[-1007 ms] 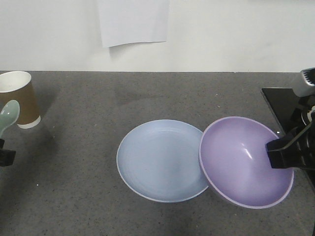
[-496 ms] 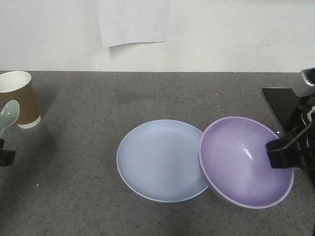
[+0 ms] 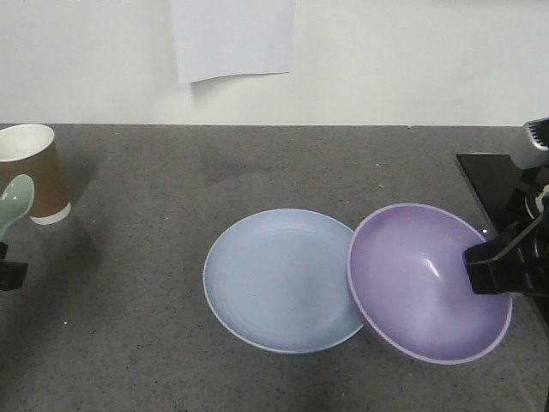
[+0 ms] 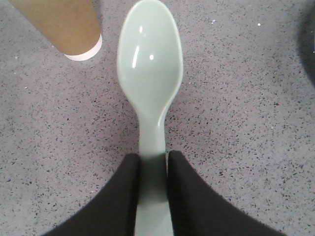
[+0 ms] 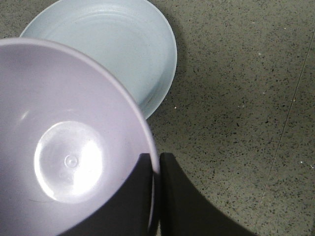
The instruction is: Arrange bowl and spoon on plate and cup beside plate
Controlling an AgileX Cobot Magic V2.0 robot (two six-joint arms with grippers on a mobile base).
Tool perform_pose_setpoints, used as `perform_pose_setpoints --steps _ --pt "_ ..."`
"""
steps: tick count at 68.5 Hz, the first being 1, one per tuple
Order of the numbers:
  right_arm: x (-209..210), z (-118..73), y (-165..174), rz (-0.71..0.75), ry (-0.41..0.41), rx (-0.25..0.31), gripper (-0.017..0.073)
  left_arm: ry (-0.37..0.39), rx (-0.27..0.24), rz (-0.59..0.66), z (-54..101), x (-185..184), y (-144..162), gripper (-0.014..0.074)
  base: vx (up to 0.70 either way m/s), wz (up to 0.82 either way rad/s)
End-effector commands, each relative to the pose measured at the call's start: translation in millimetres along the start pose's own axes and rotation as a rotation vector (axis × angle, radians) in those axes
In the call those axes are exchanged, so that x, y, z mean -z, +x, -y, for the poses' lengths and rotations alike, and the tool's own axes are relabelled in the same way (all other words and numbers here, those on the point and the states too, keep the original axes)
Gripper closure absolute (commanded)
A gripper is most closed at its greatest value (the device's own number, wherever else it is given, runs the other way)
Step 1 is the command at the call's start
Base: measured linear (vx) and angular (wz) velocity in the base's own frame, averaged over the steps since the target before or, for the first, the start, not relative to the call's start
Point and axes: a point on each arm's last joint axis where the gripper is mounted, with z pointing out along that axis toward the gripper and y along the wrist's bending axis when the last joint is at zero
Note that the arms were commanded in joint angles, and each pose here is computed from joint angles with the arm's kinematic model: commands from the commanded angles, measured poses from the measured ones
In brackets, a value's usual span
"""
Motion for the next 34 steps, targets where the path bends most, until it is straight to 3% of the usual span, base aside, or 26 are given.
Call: perform_pose_setpoints --steps 1,34 --pt "10.3 -2.4 -9.4 0.097 0.003 0.000 0.0563 0.002 0.004 0.094 -0.1 9.9 -10.1 0.0501 0.00 0.00" --pt "10.3 -2.4 -9.4 0.097 0.003 0.000 0.0563 0.002 0.004 0.094 -0.1 9.9 -10.1 0.0501 0.00 0.00"
